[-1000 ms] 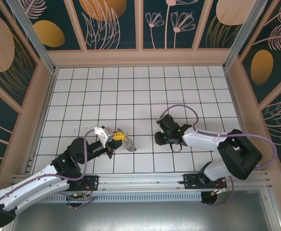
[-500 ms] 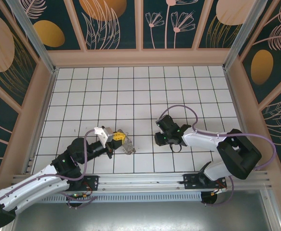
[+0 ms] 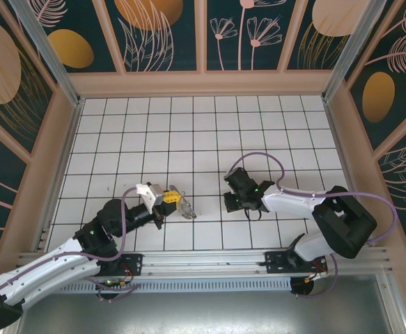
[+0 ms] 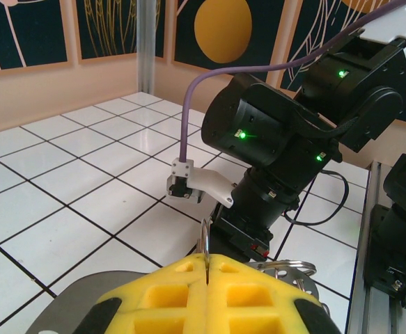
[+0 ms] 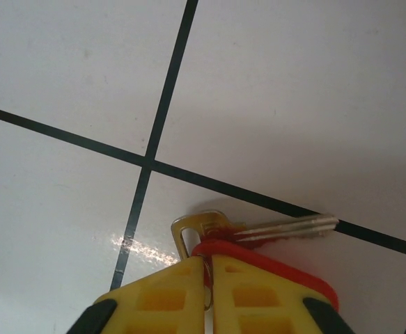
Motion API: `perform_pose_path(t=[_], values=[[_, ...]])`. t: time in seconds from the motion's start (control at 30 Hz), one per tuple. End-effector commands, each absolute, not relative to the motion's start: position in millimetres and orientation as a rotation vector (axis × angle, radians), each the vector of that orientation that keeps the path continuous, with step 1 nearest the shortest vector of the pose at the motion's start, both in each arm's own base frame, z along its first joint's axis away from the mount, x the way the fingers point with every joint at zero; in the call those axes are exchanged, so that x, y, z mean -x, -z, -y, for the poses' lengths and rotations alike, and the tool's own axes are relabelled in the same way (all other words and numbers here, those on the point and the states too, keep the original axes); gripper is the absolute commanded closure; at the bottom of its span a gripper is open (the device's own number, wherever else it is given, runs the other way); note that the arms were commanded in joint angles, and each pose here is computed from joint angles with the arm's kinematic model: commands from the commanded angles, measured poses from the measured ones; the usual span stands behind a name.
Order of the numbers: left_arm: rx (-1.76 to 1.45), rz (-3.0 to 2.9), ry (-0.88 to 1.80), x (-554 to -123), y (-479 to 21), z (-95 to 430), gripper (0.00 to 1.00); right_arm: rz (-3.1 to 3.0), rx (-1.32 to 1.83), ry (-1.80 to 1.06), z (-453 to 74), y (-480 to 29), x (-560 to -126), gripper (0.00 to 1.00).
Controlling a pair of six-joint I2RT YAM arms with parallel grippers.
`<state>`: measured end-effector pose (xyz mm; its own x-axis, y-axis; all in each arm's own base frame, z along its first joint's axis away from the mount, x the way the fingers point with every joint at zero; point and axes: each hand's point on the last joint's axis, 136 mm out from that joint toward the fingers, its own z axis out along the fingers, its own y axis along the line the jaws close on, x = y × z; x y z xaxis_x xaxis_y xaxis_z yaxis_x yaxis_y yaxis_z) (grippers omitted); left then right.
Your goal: Put the keys on the keyring
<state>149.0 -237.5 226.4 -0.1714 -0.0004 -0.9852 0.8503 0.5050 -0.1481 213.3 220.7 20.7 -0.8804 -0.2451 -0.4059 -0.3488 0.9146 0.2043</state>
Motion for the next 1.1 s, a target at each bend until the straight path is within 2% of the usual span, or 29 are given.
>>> perform_pose_path(t=[0.0,0.17,0.4,0.63,0.73,0.87,1.07], values=[[-0.723,-1.513,0.925,-148,-244,237,1.0,-2.703,0.45,-0.321,-212,-20,-210,0.95],[-0.725,-1.521,0.921,-148,-243,237,1.0,-2.657,0.471,-0.333,-212,-30,-209,0.99],[-0.737,-1.548,0.907,-151,-240,240,1.0,-2.513,0.544,-0.365,-221,-62,-211,1.0],[-0.743,-1.572,0.886,-155,-246,242,1.0,-2.225,0.744,-0.395,-248,-118,-202,1.0],[-0.745,-1.58,0.873,-157,-252,243,1.0,-2.265,0.717,-0.33,-234,-111,-208,1.0],[-0.733,-1.575,0.877,-158,-262,243,1.0,-2.24,0.782,-0.398,-255,-117,-197,1.0],[-0.705,-1.587,0.89,-160,-258,244,1.0,-2.329,0.724,-0.423,-259,-83,-200,1.0]])
